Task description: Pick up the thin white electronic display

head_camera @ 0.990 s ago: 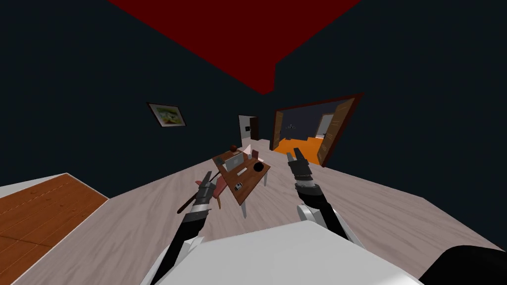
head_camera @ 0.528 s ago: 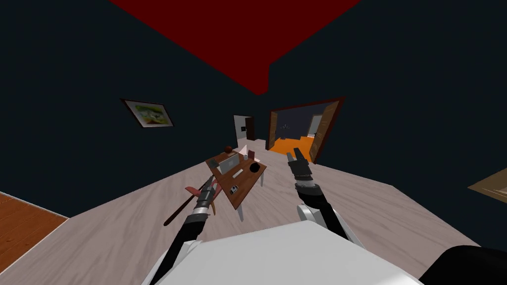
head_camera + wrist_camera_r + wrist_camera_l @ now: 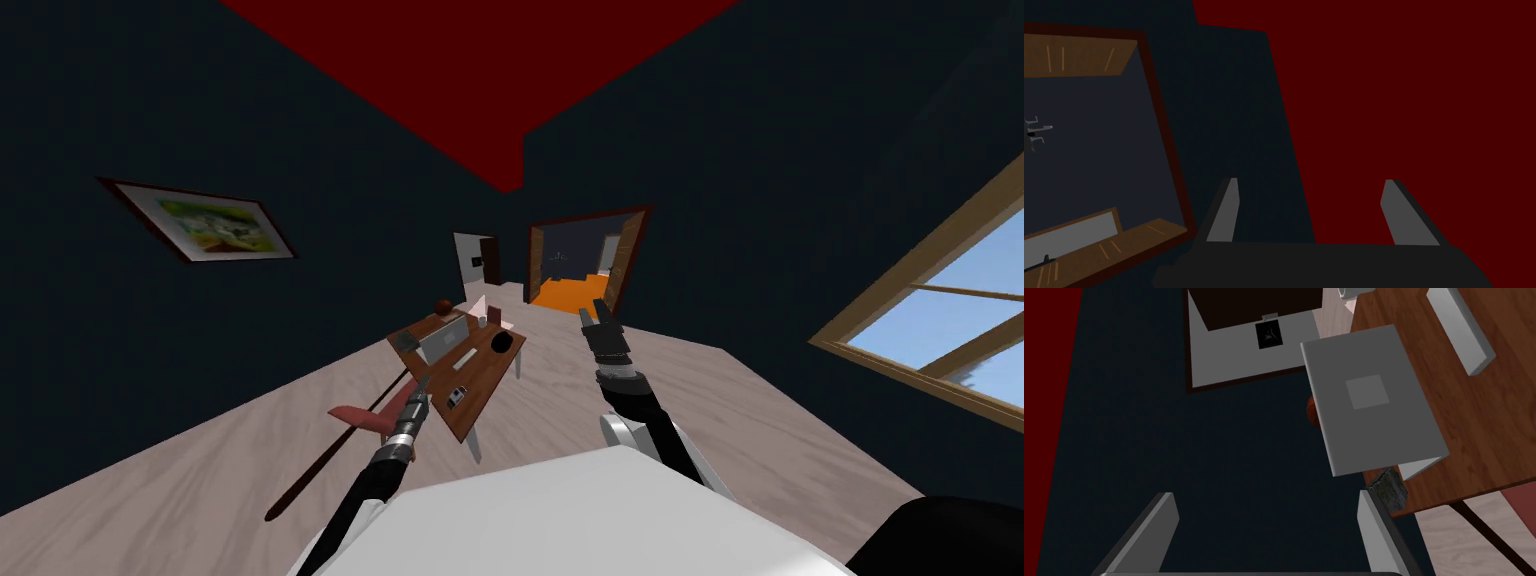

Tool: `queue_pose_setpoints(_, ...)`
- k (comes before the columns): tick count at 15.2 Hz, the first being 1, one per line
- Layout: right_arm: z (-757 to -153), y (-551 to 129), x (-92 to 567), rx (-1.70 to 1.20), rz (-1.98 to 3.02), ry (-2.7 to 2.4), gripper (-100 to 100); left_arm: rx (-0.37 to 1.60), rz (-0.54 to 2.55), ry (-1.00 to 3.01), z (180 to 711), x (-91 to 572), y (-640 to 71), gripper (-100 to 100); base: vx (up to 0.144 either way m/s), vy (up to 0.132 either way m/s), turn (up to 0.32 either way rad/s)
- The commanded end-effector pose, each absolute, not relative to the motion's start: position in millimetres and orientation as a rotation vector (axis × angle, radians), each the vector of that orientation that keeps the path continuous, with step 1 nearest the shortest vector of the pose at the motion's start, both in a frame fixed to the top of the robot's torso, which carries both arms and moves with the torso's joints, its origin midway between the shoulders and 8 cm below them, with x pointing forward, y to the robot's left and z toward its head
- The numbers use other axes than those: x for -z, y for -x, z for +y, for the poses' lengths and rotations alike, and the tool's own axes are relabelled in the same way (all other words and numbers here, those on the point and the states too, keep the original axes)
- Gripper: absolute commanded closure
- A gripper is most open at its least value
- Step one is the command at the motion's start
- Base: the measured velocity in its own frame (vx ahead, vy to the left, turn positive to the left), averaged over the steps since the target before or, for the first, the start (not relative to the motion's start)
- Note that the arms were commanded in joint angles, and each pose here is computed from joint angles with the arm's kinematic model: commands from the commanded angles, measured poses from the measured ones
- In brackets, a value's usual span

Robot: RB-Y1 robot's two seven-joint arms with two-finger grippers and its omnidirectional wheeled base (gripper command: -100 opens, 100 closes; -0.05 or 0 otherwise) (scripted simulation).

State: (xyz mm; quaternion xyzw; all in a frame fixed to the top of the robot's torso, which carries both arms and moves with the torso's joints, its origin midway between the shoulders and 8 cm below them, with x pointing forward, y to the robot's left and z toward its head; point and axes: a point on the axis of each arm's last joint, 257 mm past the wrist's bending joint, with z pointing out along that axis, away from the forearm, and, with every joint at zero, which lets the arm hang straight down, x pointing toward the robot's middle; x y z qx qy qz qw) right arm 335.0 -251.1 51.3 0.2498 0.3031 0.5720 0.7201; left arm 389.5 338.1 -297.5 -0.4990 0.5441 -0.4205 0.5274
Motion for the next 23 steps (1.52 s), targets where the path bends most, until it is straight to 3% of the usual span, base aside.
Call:
queue_pose_setpoints(1,-251.1,-335.0,-51.3,-1.264,0.67,-0.552,0,0.931,1.375,1.246,352.2,330.8,-380.9,-100,0.064,-0.031,-0.227)
queue_pose_setpoints(23,-251.1,-335.0,-51.3,-1.264,0.67,-0.552,0,0.465,1.76,1.677,447.8,530.4,-251.4,-100,0.057,-0.01,-0.199)
